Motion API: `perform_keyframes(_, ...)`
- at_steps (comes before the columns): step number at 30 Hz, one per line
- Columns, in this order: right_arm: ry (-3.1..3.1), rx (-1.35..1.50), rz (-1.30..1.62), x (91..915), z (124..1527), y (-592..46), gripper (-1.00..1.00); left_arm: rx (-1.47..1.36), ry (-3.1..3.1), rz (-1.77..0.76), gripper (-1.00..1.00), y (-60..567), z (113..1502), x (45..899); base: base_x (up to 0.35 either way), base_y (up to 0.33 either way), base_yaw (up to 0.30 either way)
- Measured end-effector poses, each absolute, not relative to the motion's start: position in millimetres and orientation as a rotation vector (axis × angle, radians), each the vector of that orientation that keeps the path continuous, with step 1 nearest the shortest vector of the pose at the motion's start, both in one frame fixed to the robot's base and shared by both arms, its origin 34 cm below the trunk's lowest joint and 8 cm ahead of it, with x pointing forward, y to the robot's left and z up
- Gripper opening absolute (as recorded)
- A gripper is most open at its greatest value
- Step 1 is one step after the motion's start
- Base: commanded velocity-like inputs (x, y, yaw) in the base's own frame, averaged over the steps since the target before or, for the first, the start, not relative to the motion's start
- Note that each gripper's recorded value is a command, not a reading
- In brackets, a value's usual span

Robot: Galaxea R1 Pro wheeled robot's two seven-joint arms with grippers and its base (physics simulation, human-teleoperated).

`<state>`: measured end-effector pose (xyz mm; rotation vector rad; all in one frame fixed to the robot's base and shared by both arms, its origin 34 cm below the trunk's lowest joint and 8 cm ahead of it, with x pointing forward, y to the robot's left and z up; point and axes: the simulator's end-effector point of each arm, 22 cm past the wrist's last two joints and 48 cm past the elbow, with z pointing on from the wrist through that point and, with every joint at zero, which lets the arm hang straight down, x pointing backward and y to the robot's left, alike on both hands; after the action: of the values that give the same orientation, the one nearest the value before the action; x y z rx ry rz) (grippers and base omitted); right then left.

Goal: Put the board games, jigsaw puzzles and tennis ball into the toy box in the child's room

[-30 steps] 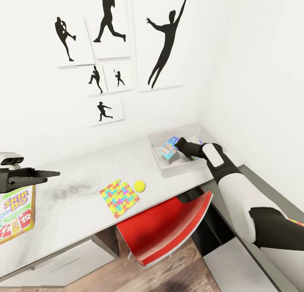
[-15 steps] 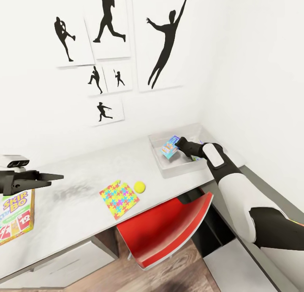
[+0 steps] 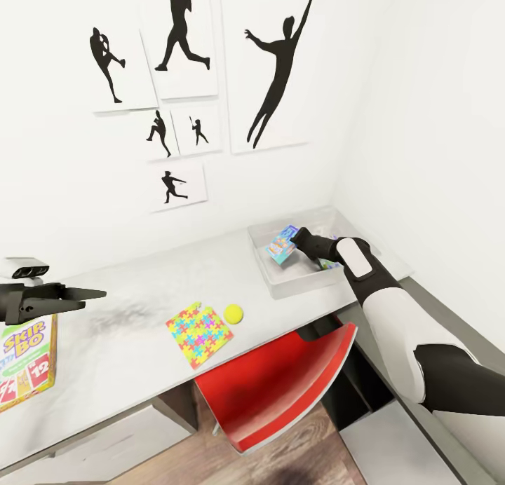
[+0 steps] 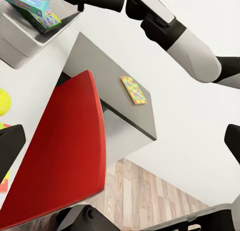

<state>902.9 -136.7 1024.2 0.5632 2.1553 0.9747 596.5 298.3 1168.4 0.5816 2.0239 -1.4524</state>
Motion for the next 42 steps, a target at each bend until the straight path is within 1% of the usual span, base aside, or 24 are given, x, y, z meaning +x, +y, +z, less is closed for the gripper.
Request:
perform_keyframes(21, 2.169, 0.566, 0.970, 900.8, 1019.5, -136.5, -1.00, 0.581, 2.019, -1.459, 1.00, 297.1, 1168.7, 596.3, 0.071, 0.029, 0.000)
perform_keyframes(42, 2.273, 0.620, 0.937, 881.7, 973.3, -137.7, -1.00, 0.583, 2.027, -1.452, 1.00, 298.1, 1167.7, 596.2, 0.004, 0.001, 0.000)
